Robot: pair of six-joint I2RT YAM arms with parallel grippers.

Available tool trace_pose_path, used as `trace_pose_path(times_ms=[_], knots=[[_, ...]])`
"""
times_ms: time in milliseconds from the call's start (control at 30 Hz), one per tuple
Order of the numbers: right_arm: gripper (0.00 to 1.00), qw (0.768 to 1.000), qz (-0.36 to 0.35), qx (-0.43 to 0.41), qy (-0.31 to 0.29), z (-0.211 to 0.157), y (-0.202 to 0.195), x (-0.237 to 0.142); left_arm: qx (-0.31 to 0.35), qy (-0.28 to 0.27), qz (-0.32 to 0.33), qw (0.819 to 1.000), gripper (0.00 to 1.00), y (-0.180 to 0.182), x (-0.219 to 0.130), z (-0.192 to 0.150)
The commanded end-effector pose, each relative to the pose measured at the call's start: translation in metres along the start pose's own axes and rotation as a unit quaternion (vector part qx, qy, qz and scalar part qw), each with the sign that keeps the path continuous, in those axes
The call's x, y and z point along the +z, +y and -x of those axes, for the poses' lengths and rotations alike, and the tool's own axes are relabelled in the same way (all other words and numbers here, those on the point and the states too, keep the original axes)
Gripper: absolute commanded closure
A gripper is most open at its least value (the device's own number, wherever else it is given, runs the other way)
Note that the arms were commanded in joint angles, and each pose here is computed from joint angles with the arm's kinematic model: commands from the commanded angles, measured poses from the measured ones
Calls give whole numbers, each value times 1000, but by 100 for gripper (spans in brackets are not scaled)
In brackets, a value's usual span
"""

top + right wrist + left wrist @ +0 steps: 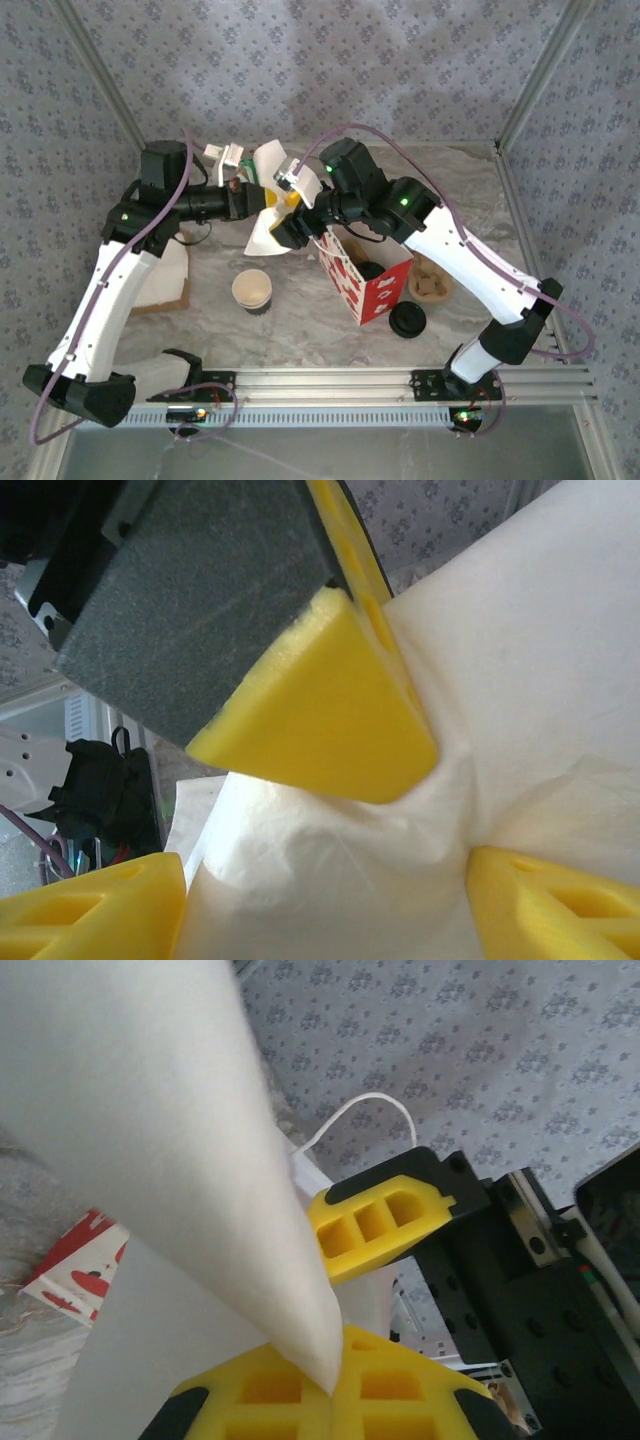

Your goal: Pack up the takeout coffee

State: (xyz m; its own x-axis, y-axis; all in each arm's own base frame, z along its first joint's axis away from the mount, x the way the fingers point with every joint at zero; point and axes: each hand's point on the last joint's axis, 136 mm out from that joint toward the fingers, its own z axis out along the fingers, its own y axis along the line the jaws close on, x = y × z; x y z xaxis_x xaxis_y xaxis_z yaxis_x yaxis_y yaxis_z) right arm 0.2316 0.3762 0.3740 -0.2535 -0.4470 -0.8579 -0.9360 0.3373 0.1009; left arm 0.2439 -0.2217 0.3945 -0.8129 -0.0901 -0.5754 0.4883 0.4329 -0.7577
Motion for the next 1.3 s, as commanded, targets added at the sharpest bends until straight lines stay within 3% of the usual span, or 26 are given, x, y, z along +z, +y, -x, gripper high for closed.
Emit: trace_pose_path(times_ms=[0,367,467,633,767,1033,1100,1267], knots=[[28,999,14,-16,-27,15,7,-9,34,-17,-49,998,100,-36,-13,9],[51,998,28,-14,-47,29,13,1,6,-41,-76,996,100,-45,-12,21],[61,998,20,-10,-53,32,11,3,-8,-47,-85,995,100,-46,-11,23],[85,998,2,-2,-65,36,6,0,-23,-56,-82,995,99,-44,-10,26],[100,996,-14,1,-86,42,5,-10,-26,-70,-70,995,71,-43,-13,31],[100,992,-51,14,-115,47,2,-37,-9,-115,-37,993,6,-46,-26,42],[100,991,-63,20,-119,46,0,-46,-4,-129,-18,992,1,-44,-31,44],[100,987,-99,34,-125,40,-5,-71,8,-167,30,985,1,-36,-46,47]])
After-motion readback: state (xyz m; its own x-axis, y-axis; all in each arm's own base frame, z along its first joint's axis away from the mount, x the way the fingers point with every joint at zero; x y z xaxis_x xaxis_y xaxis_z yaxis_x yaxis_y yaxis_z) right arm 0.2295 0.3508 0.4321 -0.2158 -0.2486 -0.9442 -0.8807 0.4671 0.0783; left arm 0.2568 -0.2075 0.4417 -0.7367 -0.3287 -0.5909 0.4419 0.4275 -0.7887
